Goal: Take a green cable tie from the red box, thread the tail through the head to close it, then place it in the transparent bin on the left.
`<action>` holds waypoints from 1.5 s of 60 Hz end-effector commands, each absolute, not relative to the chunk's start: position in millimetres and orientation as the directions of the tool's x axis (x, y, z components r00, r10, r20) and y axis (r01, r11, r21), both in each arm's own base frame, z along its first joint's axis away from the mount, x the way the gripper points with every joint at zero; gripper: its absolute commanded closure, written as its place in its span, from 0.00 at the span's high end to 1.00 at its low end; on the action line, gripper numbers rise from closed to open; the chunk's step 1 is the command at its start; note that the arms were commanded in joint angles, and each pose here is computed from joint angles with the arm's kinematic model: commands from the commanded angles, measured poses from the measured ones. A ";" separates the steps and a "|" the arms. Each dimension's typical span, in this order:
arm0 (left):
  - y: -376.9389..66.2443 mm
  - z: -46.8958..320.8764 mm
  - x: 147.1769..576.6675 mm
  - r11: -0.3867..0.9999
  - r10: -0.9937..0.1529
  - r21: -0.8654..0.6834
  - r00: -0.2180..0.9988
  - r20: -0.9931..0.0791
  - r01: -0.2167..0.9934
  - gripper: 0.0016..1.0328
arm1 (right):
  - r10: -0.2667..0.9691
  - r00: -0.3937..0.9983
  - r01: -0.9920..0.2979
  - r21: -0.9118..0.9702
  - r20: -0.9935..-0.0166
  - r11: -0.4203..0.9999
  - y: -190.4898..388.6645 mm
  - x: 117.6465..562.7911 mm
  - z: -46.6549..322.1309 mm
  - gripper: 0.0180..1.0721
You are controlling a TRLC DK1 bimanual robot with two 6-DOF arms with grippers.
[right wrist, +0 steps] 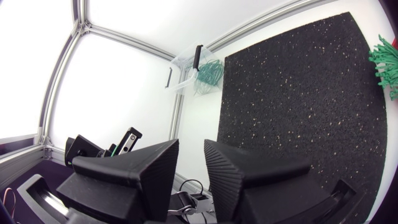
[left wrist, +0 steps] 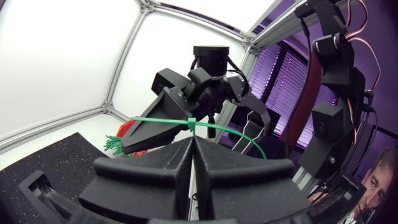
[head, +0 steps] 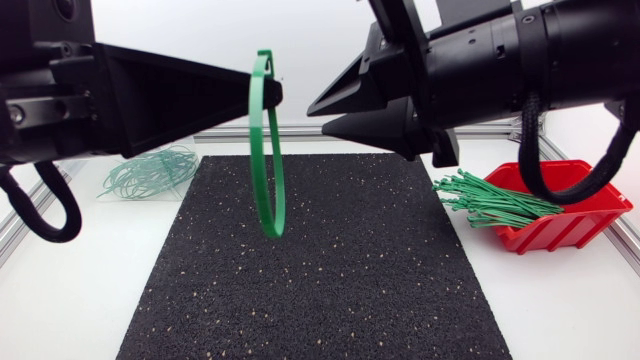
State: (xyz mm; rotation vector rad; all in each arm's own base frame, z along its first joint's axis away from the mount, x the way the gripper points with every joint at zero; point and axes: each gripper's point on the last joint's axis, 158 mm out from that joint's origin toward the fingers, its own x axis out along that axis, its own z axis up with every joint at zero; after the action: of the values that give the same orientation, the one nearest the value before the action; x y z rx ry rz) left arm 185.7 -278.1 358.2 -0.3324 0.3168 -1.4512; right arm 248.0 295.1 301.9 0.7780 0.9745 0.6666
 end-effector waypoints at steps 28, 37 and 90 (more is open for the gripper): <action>-266.4 348.6 233.4 0.383 -0.919 -0.240 0.341 -0.198 0.892 0.03 | 0.534 0.663 -0.163 0.595 -0.525 0.787 216.5 309.6 287.7 0.43; -250.5 344.6 251.9 0.501 -0.852 -0.149 0.456 -0.257 0.852 0.03 | 0.449 0.709 -0.147 0.509 -0.544 0.848 193.7 320.6 280.2 0.46; -12.9 344.7 453.7 0.946 -0.134 0.218 0.903 -0.408 0.239 0.03 | 0.164 0.848 -0.046 0.239 -0.504 0.970 84.5 346.1 283.1 0.46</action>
State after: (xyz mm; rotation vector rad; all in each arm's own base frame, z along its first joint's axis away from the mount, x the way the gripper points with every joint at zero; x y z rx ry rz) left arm 438.2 -30.1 341.6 0.2222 0.4155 -0.2437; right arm 346.2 93.5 288.3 0.2543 0.5571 0.1289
